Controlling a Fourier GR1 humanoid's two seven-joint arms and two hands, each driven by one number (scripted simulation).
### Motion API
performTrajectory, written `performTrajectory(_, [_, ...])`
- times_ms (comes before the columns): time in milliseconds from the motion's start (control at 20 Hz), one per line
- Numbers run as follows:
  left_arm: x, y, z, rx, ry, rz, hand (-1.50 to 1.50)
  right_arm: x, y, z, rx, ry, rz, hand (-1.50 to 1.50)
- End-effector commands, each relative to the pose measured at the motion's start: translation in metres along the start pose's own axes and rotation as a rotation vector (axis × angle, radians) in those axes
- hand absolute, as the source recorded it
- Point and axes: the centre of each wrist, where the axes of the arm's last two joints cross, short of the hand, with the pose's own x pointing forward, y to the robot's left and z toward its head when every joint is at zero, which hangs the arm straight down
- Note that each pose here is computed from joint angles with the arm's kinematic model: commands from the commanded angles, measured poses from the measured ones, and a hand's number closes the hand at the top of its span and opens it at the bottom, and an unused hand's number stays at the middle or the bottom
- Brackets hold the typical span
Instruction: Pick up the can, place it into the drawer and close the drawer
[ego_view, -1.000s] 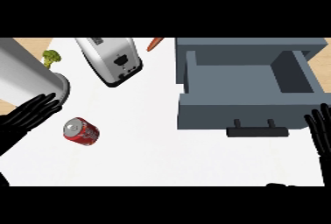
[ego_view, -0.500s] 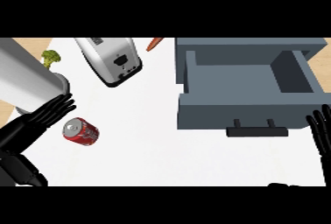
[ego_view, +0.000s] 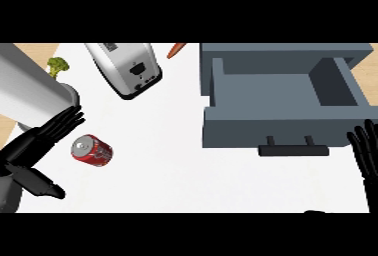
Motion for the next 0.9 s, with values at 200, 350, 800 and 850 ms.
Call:
performTrajectory(200, [-0.041,0.006,0.021,-0.033,-0.009,0.032,-1.5,0.011,-0.011,0.008,0.014,0.004,0.006,-1.5])
performTrajectory(350, [-0.039,0.011,0.008,-0.04,-0.029,0.023,-1.5,0.007,0.001,0.005,0.009,-0.01,-0.01,-1.5])
performTrajectory(800, [-0.059,0.018,0.023,-0.012,0.005,0.011,-1.5,-0.003,-0.005,0.01,-0.001,-0.005,-0.008,-1.5])
performTrajectory(850, [-0.057,0.012,0.004,-0.026,0.004,0.007,-1.5,0.009,-0.004,0.001,-0.002,0.008,-0.01,-1.5])
